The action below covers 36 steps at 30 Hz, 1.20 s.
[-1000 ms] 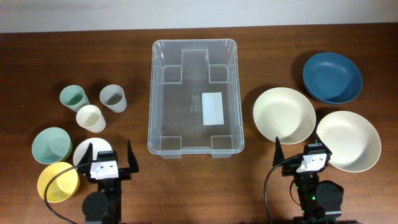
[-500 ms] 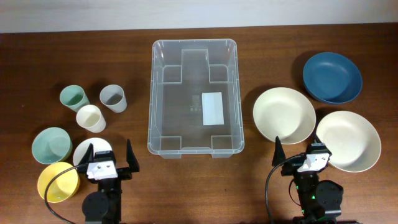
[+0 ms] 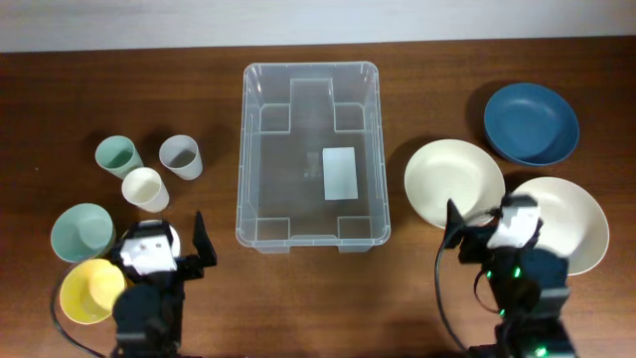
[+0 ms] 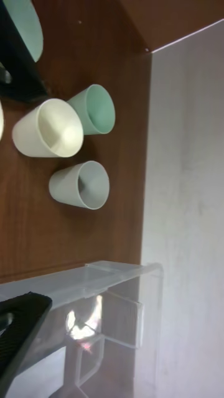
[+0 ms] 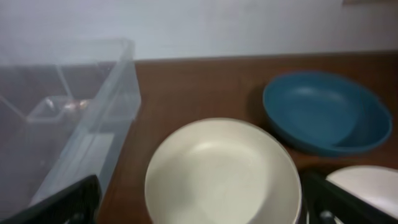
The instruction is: Pack container
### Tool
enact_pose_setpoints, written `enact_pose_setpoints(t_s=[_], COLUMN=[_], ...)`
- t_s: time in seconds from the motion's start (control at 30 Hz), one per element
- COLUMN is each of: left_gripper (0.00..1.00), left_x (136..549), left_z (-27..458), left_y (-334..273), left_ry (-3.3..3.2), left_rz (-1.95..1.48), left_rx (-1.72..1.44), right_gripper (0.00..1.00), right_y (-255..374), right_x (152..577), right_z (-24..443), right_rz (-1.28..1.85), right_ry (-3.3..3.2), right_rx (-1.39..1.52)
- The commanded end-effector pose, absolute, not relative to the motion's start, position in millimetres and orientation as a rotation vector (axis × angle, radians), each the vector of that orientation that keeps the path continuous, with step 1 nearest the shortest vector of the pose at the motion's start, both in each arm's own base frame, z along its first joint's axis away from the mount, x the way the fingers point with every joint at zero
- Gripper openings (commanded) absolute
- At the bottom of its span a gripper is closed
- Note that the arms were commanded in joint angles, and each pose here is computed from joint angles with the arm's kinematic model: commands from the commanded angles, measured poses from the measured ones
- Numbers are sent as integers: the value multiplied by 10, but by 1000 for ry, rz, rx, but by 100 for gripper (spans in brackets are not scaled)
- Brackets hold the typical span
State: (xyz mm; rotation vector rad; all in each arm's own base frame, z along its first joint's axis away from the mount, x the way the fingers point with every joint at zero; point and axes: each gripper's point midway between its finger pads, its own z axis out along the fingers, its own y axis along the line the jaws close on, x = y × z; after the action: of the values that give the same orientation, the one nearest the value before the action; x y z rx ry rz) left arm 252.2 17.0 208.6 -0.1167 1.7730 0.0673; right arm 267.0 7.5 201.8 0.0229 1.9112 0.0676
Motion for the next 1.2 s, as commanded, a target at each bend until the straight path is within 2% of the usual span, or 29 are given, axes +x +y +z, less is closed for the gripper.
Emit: enact_pose_setpoints(t_s=[0.0,0.2,0.4,0.53,0.73,0.9,1.17], left_gripper=[100,100,100,100,100,100,100], left_x=[2624,2849,3014,3074,3124,3140,3224], left_z=[2318,2405,2431,2477,2527,2544,2649], left_y=[169,117,-88,-140,-134,-109,-111], left_ry=[1821,2056,2273,2314,2289,2279,2225], left_rz=[63,56,-60,-94,-90,-73,-74], left_rx=[-125,-100,-33,-19,-20,-28,-26], right_gripper=[99,99,99,99,99,99,99], right_y=[-9,-251,-453,-797,-1520,-1861,-1977], right_x=[2810,3010,3140,3095,2617,2239,1904], right_z=[2395,2683,2767,2751,2745,2697,1845], right_rz=[50,62,223,207,171,275,368], right_ry=[1958,2212,2421,2457,2344,2210,2201], right_rx=[66,171,312,501,942,1135,1401])
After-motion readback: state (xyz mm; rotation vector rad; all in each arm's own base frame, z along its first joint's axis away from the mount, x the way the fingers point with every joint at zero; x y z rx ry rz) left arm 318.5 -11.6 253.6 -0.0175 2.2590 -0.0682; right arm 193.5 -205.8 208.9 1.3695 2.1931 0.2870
